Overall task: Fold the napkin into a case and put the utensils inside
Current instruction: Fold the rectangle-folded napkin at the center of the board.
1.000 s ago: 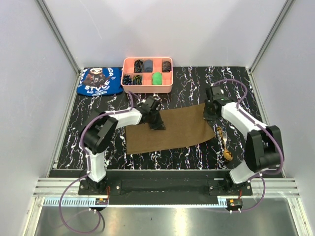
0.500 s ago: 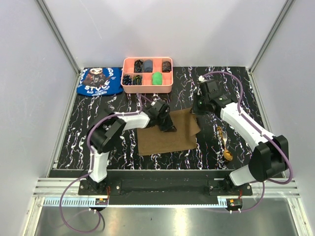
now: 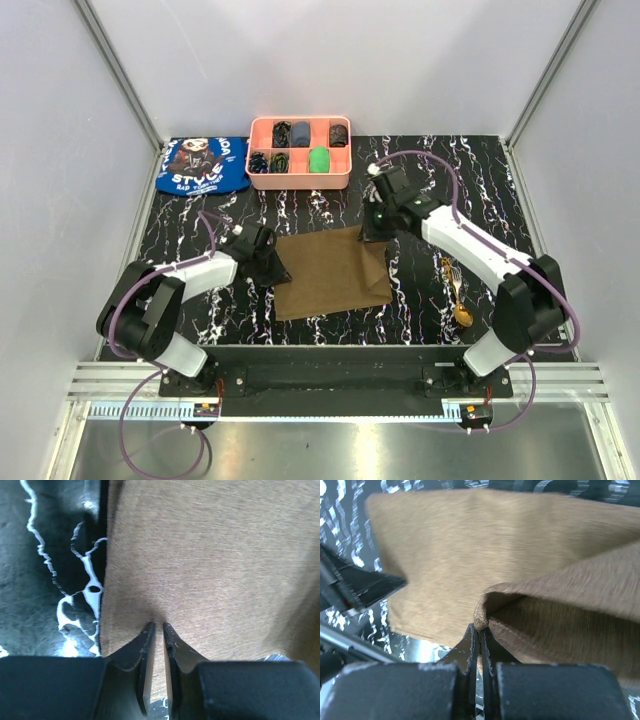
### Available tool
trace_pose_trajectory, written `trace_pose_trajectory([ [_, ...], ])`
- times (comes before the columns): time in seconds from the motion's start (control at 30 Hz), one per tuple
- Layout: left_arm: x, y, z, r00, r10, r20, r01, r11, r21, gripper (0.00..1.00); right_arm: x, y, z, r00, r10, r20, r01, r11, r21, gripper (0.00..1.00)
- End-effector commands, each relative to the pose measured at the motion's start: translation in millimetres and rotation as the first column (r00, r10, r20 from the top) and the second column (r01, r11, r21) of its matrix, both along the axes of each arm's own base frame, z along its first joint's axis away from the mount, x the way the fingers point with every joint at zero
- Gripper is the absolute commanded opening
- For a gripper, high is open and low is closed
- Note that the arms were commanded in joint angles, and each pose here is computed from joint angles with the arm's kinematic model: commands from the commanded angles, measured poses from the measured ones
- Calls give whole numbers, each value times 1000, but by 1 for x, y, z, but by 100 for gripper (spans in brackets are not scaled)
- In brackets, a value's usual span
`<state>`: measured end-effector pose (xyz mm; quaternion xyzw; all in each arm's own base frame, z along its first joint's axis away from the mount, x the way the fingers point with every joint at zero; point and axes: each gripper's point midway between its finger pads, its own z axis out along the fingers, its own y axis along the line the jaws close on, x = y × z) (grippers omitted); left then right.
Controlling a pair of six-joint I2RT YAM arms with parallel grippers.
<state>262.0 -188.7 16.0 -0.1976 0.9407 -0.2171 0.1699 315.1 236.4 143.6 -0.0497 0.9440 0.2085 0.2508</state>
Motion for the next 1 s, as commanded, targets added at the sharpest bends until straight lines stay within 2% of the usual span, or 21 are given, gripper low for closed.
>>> trace_pose_trajectory([
  [0.0, 11, -8, 13, 997, -22, 78, 23, 1000, -14, 18, -2, 40, 21, 996, 85, 27, -87, 994, 65, 0],
  [0.13, 34, -30, 53, 977, -58, 204, 69, 997, -47, 20, 1, 33, 34, 995, 69, 69, -72, 996, 43, 0],
  [0.17, 45, -44, 72, 969, -70, 238, 96, 990, -99, 20, 1, 33, 35, 995, 74, 73, -78, 996, 43, 0],
  [0.23, 54, -60, 69, 973, -92, 211, 121, 984, -127, 19, 1, 28, 37, 994, 72, 77, -74, 997, 18, 0],
  [0.27, 65, -76, 85, 969, -100, 227, 141, 975, -172, 19, 0, 28, 38, 994, 76, 76, -78, 997, 20, 0],
  [0.4, 76, -97, 80, 979, -92, 181, 132, 966, -222, 18, -5, 40, 38, 992, 119, 49, -122, 990, 74, 0],
  [0.57, 64, -57, 51, 993, -9, 120, 20, 996, -90, 16, -13, 58, 29, 986, 169, -6, -166, 977, 134, 0],
  [0.73, 28, -14, 37, 991, 46, 123, -43, 999, -27, 16, -18, 89, 20, 974, 222, -41, -210, 958, 198, 0],
  [0.8, 20, -7, 43, 987, 53, 151, -49, 998, -32, 16, -19, 100, 18, 971, 237, -46, -222, 951, 216, 0],
  [0.97, -7, 17, 23, 990, 70, 126, -74, 997, 29, 16, -22, 127, 3, 962, 256, -92, -222, 935, 278, 0],
])
